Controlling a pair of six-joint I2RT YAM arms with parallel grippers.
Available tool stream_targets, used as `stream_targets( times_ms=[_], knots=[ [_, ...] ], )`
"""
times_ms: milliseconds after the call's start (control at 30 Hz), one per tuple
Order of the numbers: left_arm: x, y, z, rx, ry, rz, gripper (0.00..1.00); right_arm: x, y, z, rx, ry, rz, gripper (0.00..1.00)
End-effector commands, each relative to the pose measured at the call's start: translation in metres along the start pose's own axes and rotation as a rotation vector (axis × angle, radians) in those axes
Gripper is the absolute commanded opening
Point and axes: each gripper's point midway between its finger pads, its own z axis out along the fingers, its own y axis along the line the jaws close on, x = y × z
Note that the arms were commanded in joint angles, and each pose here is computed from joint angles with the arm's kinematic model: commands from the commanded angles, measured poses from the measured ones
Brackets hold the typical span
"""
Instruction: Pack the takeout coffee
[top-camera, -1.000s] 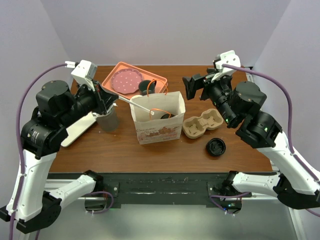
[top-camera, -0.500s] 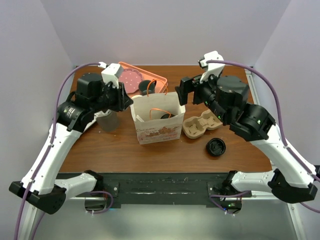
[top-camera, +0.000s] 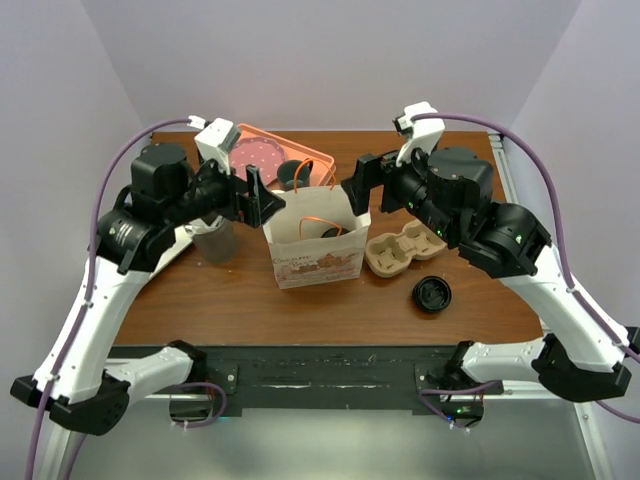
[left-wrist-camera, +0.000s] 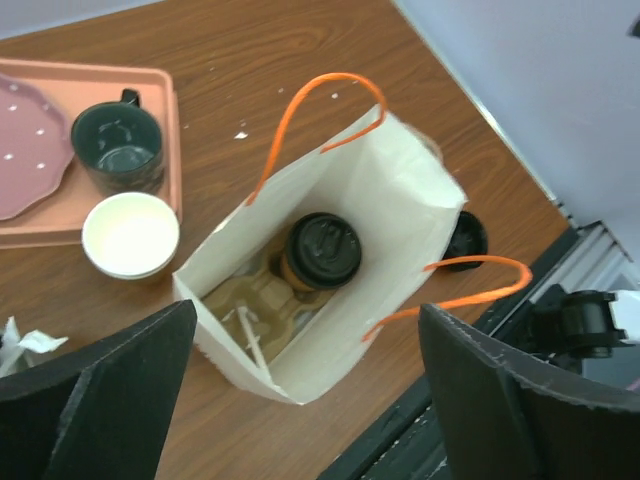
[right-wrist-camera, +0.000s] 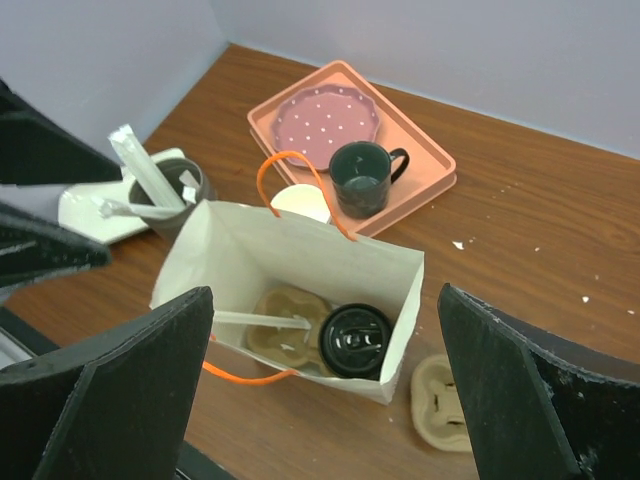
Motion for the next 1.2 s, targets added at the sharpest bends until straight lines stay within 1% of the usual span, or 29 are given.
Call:
stream_targets(
  times_ms=[0, 33, 133, 300, 400, 433, 500, 633, 1167],
  knots=[
    [-0.026, -0.034, -0.022, 0.159, -0.172, 0.016, 1.0, -0.027, 0.0, -0.011, 0.012, -0.084, 0.146, 0.99],
    [-0.034, -0.038, -0.025, 0.179, -0.217, 0.027, 1.0, -0.026, -0.002, -0.01, 0.022, -0.087, 0.161, 0.99],
    [-0.036, -0.045, -0.036, 0.214, -0.289, 0.043, 1.0, -0.026, -0.003, -0.011, 0.028, -0.096, 0.191, 0.99],
    [-0.029, -0.044, -0.044, 0.207, -0.333, 0.022, 1.0, -0.022, -0.003, -0.012, 0.031, -0.086, 0.228, 0.99],
    [-0.03, -0.045, -0.051, 0.208, -0.367, 0.004, 1.0, -0.012, -0.004, -0.011, 0.034, -0.075, 0.237, 0.99],
    [-0.03, -0.045, -0.052, 0.205, -0.375, 0.001, 1.0, -0.015, -0.005, -0.014, 0.03, -0.092, 0.247, 0.99],
    [-0.03, -0.044, -0.055, 0.199, -0.384, 0.0, 1.0, -0.012, -0.005, -0.015, 0.029, -0.093, 0.256, 0.99],
    [-0.027, -0.044, -0.056, 0.195, -0.375, -0.008, 1.0, -0.02, -0.005, -0.022, 0.011, -0.131, 0.276, 0.99],
    [-0.035, -0.045, -0.066, 0.182, -0.41, -0.002, 1.0, -0.021, -0.005, -0.025, -0.001, -0.131, 0.238, 0.99]
  ],
)
